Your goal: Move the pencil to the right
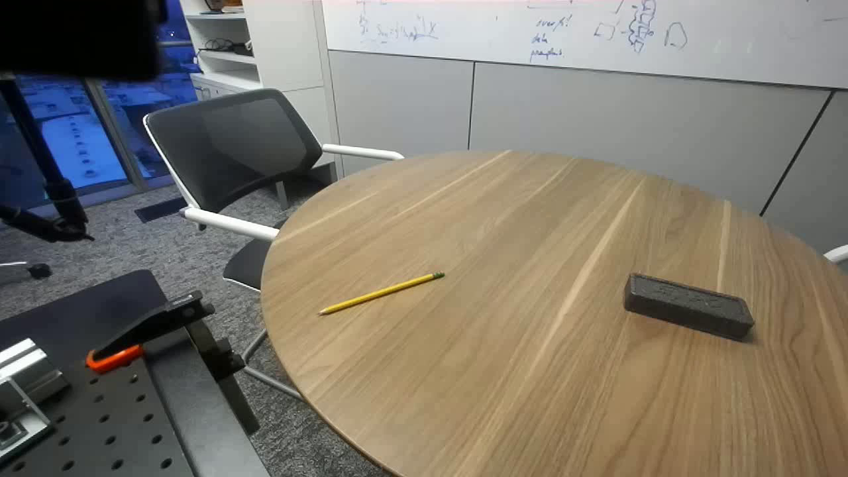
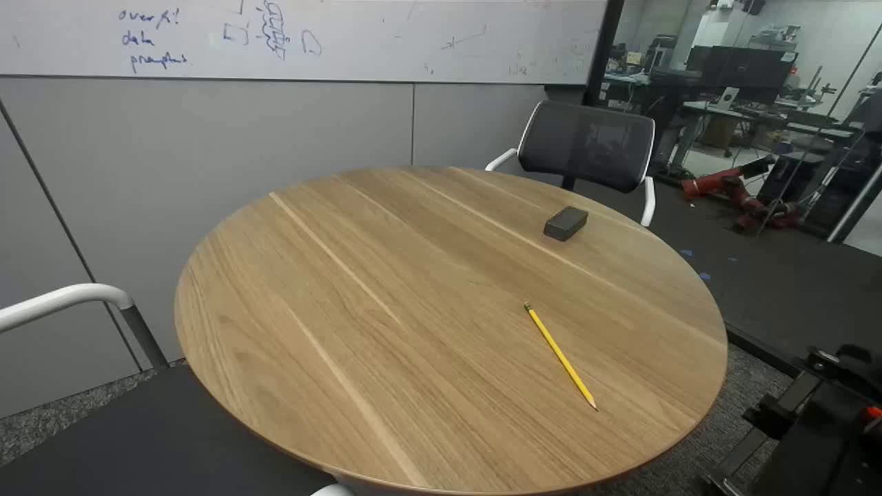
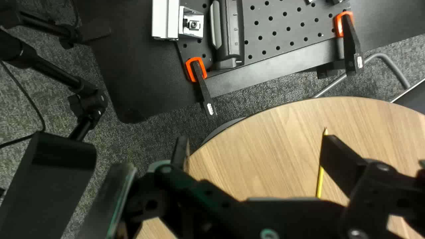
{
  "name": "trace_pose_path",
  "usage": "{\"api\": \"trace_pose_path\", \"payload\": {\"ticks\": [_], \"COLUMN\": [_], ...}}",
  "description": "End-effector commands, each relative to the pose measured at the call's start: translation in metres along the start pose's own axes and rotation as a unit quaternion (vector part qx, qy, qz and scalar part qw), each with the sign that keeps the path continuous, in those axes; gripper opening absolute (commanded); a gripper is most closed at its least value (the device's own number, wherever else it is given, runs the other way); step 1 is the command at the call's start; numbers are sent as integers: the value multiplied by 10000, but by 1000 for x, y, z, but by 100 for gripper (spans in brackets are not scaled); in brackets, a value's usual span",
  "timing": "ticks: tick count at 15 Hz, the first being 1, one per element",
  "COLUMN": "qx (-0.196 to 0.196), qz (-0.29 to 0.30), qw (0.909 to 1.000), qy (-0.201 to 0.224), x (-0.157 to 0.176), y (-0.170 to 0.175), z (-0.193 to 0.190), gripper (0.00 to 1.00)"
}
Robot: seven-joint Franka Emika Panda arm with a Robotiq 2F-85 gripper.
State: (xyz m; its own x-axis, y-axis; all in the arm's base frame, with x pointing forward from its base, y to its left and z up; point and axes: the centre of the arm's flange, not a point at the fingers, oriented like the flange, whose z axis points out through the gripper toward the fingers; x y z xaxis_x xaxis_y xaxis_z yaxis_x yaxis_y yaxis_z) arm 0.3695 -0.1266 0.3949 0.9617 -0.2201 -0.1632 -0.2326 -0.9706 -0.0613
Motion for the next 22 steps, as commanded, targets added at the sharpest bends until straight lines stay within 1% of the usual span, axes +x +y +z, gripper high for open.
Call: {"api": "trace_pose_path", "payload": {"ticks": [1, 5, 7, 10, 12, 14, 16, 18, 22], "qx": [0, 0, 6, 29, 44, 64, -48, -108, -186], "qz": [0, 0, 130, 314, 402, 420, 429, 456, 554], "qw": [10000, 10000, 9999, 9994, 9988, 9980, 9970, 9960, 9949], "qy": [0, 0, 27, 127, 258, 476, 647, 758, 821], "x": [0, 0, 8, 28, 44, 61, 79, 92, 118], "y": [0, 0, -22, -65, -93, -119, -141, -157, -180], "z": [0, 0, 14, 40, 61, 83, 107, 134, 188], "gripper": [100, 100, 100, 100, 100, 100, 100, 100, 100]}}
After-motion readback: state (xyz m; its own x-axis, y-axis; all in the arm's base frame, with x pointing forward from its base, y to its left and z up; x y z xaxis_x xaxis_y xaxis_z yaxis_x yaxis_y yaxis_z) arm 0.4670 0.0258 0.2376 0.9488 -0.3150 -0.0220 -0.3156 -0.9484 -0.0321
